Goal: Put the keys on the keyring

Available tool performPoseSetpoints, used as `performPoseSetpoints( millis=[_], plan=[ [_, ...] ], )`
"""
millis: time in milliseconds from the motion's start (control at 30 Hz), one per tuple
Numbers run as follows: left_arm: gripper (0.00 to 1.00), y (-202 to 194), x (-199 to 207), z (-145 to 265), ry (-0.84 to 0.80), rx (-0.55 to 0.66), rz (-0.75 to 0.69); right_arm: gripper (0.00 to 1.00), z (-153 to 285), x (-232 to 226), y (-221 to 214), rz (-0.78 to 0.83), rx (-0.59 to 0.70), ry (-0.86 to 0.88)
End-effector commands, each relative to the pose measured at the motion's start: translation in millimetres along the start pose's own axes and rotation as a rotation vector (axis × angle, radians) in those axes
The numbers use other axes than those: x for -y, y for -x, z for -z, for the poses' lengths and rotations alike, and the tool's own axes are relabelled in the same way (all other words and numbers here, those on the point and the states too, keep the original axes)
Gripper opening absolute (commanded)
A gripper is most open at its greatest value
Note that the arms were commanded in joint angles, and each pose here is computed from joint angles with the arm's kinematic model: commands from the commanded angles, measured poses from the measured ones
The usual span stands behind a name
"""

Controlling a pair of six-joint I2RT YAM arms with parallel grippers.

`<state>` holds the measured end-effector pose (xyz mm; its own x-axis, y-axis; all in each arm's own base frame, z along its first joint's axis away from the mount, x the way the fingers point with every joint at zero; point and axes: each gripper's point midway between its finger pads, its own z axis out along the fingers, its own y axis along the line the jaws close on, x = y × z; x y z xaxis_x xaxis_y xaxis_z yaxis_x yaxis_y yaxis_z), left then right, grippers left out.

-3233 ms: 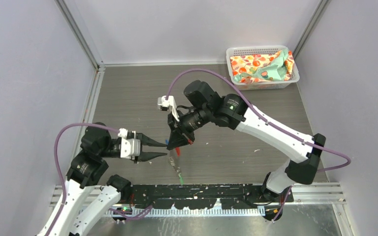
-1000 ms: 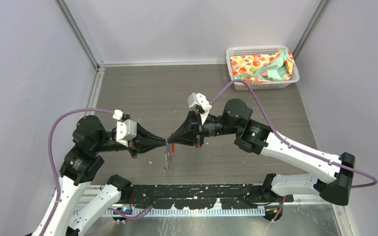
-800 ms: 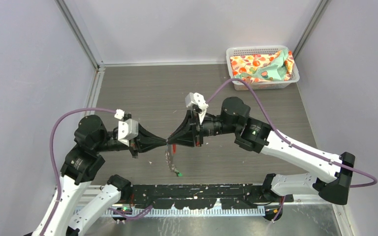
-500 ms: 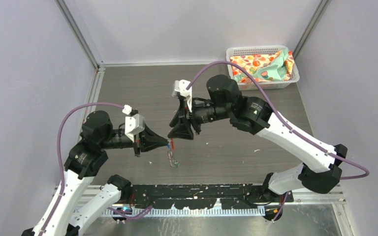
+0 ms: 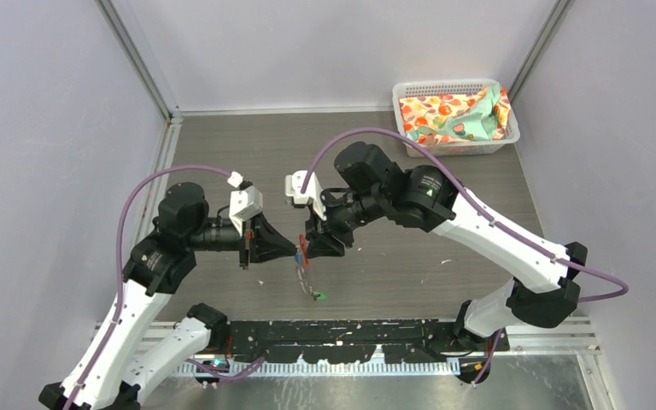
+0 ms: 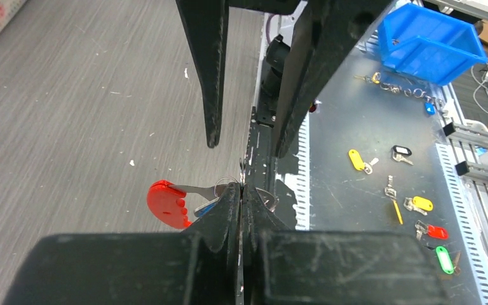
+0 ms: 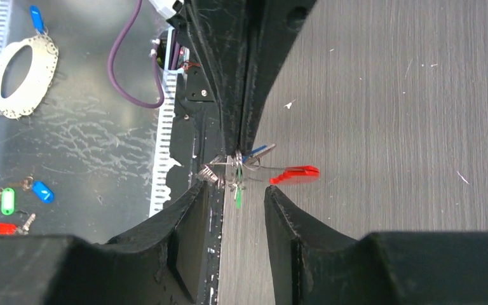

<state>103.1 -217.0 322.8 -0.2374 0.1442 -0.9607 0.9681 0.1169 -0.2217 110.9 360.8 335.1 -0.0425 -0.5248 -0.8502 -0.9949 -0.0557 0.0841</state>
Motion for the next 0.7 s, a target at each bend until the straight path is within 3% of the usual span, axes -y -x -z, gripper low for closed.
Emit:
performPoseSetpoints(
  millis=[0,133,433,633,667],
  plan=[
    [0.0,13,14,2,-0.064,0.018,-0.014,0.44,1,1,15,0.097,0.035,-0.024],
    [0.0,13,16,2,-0.077,0.016,-0.021,0.42,-3,3,20,0.114,0.045,-0.018],
    [0.0,14,15,2,-0.074,0.021,-0.036,0.27,-11,2,19,0.091,0.015,0.022],
    [0.0,16,15,2,-0.075,0.025,-0.043,0.02,-13,2,19,0.088,0.014,0.024],
    [0.0,17,15,2,-0.076,0.027,-0.046,0.01,-12,3,19,0.086,0.015,0.019]
  ],
)
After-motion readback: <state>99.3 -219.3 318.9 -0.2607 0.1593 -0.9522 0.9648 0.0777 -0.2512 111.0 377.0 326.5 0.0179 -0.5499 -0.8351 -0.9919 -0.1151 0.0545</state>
